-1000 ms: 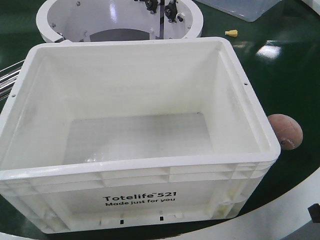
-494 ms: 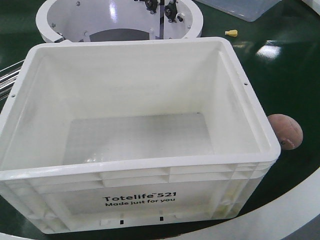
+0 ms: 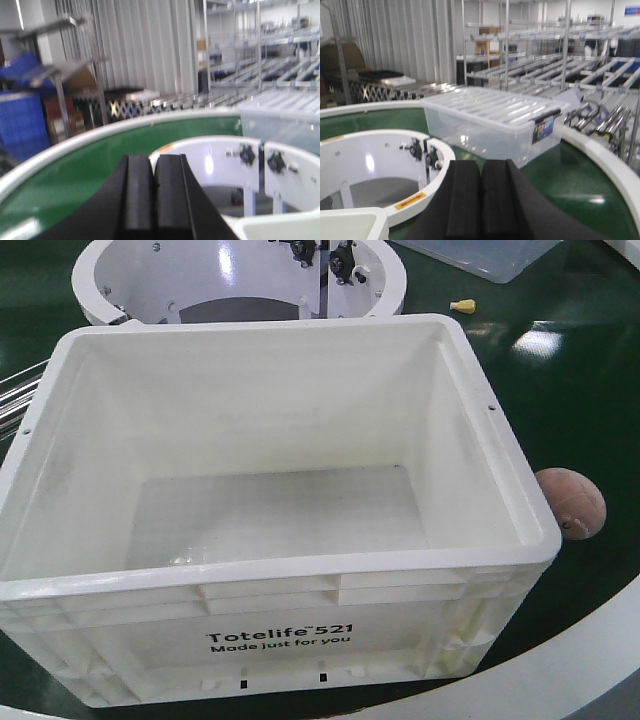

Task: Place moving items into box and shelve

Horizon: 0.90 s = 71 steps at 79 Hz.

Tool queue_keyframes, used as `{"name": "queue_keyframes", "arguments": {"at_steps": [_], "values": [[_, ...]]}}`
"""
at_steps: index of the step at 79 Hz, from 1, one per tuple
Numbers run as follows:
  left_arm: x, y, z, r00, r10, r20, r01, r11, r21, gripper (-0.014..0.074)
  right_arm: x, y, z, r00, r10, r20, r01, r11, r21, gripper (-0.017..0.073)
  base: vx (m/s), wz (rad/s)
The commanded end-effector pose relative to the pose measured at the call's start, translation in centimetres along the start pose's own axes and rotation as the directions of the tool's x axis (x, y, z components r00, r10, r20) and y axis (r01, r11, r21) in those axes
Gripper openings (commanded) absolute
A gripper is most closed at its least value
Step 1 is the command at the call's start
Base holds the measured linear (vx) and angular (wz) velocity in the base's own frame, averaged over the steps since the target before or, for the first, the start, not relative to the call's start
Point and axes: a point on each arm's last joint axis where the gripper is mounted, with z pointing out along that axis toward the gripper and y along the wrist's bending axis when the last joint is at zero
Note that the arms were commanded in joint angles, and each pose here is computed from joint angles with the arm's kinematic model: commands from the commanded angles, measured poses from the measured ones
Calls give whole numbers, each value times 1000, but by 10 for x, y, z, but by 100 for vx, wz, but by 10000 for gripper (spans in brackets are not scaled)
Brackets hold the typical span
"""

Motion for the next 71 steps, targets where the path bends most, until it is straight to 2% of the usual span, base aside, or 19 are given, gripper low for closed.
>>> {"name": "queue_keyframes", "arguments": {"at_steps": [1,8,16,29,37,44,54,58,64,71], "values": [[-9,-2,17,999,-37,16,37,999,11,7,-17,0,17,997,10,74,-10,1000,-1,-5,0,0],[1,-3,33,998,-35,-54,36,999,10,27,-9,0,34,1000,9,19,-9,1000,0,4,0,0],[12,-4,47,990,-30,-134,31,1000,3,90,3,0,48,999,6,-52,-6,1000,1,39,0,0],[17,-5,53,985,-30,-170,30,1000,1,309,10,-1,57,995,-44,-93,45,999,2,197,0,0],[17,-5,53,981,-92,-170,92,996,-10,444,10,-1,57,995,-48,-89,48,999,2,367,0,0],[20,-4,53,968,-153,-199,150,988,-33,516,13,-1,57,993,-24,-117,25,1000,4,469,0,0],[27,-1,50,922,-214,-321,188,976,-109,533,17,-2,55,969,-11,-246,16,1000,15,506,0,0],[28,2,49,897,-219,-383,177,974,-143,533,16,-2,55,949,-1,-315,9,1000,24,505,0,0],[26,3,52,872,-220,-437,159,972,-172,533,13,-4,61,926,-16,-377,31,999,32,505,0,0],[24,5,61,850,-199,-488,122,975,-185,533,8,-5,71,897,-21,-442,44,998,42,505,0,0]]}}
